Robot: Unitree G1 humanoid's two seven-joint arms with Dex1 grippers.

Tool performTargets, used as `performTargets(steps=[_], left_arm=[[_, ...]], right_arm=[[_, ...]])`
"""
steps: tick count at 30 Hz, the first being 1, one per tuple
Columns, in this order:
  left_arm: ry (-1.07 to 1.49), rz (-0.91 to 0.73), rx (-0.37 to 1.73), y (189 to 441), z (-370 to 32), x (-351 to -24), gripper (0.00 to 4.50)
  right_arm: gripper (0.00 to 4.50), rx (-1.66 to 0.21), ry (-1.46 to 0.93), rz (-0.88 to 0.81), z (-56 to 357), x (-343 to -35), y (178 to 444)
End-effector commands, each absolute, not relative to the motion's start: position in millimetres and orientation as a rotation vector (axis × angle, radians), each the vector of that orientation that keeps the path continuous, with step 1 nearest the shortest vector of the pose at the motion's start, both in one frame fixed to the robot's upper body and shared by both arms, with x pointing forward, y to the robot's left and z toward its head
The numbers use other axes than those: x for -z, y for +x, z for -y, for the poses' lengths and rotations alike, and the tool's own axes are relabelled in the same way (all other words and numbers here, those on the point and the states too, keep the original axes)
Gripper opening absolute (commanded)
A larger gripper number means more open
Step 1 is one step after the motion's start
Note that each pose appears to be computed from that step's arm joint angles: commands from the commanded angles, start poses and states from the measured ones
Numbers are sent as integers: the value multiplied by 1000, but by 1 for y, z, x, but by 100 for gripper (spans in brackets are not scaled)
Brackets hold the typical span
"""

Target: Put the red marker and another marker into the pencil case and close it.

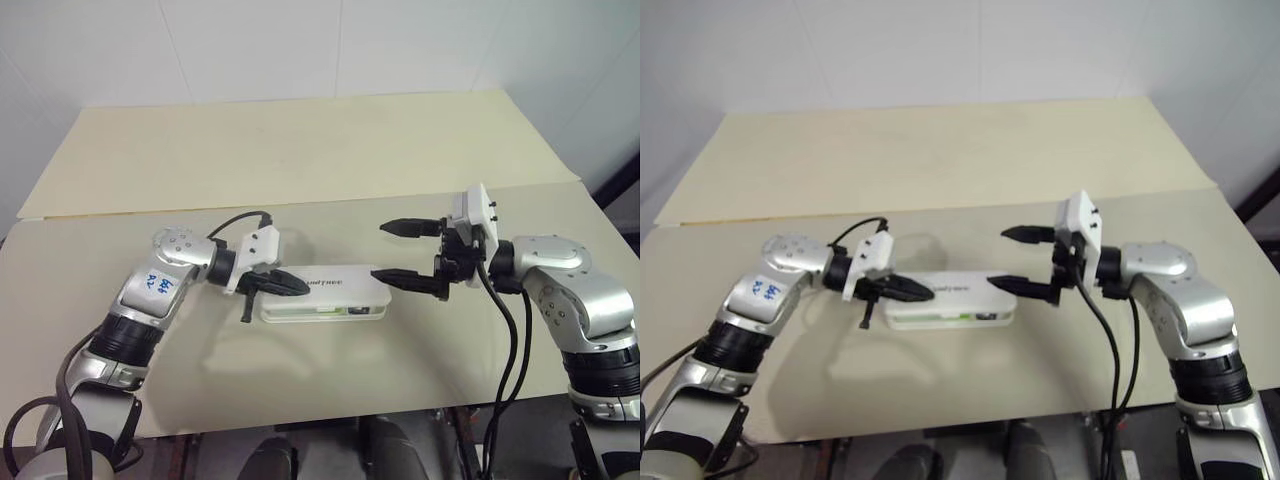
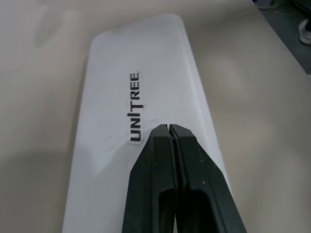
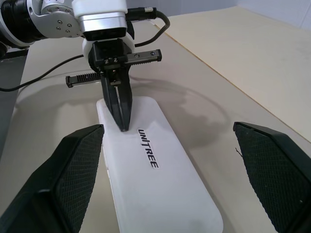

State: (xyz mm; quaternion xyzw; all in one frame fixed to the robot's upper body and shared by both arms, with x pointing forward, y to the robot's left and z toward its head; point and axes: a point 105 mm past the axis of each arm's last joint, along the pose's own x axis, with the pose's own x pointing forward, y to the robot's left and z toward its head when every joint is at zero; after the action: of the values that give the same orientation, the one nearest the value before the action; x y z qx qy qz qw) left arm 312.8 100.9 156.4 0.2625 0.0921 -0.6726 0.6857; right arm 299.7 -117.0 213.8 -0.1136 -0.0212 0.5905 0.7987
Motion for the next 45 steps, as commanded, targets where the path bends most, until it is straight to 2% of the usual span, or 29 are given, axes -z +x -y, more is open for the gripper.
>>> performTargets(steps=[1,8,28,35,45], left_arm=[[640,-232,1516,310,-109,-159,2],[679,-322,1513,302,-127,-145,2],[735,-350,1500,309,-117,-133,2],[617,-292,1465,305,-118,-147,2],[500,-95,1386,293,-130,-186,2]], right_arm=[[450,-1253,-253,115,119,-227,295],[450,-1240,-245,116,120,-225,294],[450,-1235,-223,133,115,-227,292],[450,-1234,-207,128,115,-227,294],[450,-1217,-222,124,120,-226,310]])
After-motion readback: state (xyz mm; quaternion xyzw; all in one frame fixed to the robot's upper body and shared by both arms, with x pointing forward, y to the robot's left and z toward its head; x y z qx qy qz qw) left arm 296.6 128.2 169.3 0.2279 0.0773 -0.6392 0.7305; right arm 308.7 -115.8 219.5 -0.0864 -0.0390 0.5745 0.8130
